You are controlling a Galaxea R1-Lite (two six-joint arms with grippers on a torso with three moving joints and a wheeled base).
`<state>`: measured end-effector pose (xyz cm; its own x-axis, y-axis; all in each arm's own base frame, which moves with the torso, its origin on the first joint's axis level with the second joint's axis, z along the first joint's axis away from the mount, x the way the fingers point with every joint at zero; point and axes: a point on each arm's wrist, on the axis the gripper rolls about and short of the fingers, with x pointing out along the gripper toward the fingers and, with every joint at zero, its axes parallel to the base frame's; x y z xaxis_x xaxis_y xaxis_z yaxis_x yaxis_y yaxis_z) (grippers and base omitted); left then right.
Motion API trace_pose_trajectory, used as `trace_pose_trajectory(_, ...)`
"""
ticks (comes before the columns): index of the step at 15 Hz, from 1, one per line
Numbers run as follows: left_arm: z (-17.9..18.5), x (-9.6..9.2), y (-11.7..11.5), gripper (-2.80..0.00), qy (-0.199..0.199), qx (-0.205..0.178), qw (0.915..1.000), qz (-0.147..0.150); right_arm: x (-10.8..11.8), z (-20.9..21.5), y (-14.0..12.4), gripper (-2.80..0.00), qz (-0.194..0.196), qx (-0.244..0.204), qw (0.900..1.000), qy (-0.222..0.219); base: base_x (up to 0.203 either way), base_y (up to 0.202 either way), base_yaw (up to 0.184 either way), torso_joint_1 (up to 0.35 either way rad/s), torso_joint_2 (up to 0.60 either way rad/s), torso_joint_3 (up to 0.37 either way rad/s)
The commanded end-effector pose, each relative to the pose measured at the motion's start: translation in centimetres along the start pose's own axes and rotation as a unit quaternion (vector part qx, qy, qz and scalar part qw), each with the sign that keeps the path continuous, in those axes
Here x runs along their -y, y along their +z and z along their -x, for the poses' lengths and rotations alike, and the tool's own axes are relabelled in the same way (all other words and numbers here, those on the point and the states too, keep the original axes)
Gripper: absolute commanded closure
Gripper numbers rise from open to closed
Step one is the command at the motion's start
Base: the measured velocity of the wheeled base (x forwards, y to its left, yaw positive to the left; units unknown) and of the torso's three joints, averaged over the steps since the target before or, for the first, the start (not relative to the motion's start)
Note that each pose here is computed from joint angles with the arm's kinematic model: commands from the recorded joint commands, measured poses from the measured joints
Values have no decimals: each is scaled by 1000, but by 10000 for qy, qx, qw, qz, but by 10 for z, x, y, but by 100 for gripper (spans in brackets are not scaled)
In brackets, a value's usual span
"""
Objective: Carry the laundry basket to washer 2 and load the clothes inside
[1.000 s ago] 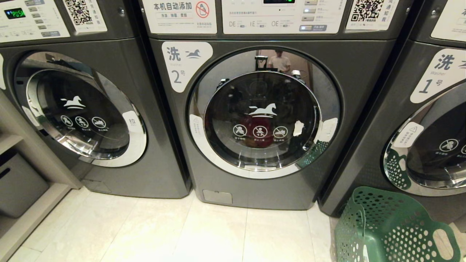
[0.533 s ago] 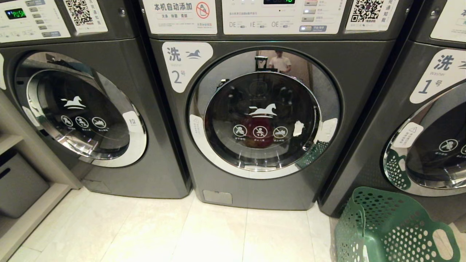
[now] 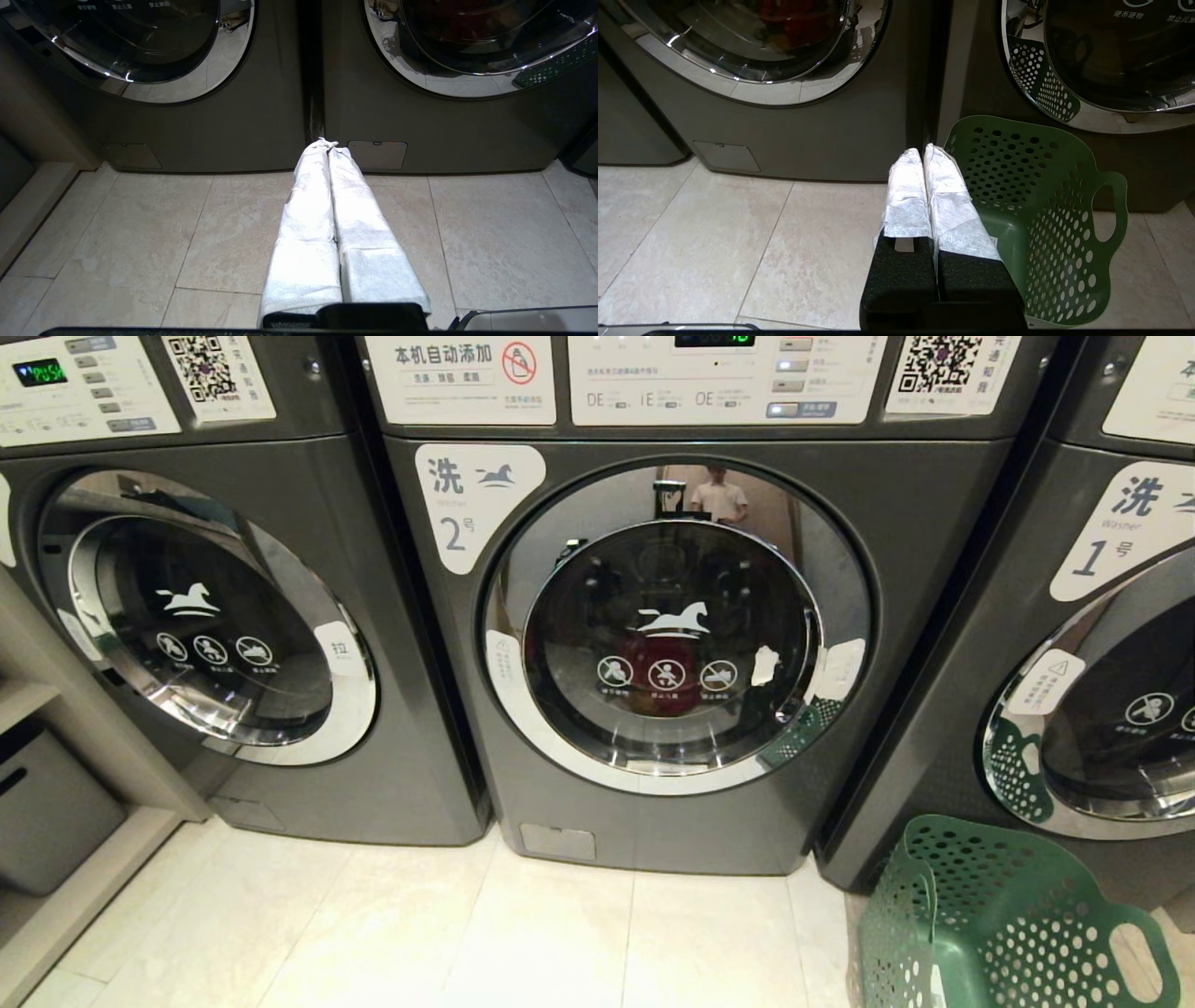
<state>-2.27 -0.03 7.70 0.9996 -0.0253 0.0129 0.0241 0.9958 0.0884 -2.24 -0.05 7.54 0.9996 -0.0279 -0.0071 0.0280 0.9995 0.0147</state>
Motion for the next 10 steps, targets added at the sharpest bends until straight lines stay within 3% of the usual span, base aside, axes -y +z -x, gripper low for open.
trace_pose_trajectory(1,0,0,-2,0,-6,-26,10000,-3,0,0,-1,0,-10,13,10000,1,0,0,0,0,0,0)
trace_pose_trajectory(6,0,0,-2,0,-6,-26,10000,-3,0,0,-1,0,250,5,9997,16,0,0,0,0,0,0)
trace_pose_trajectory(10,0,0,-2,0,-6,-26,10000,-3,0,0,-1,0,243,5,9997,9,0,0,0,0,0,0)
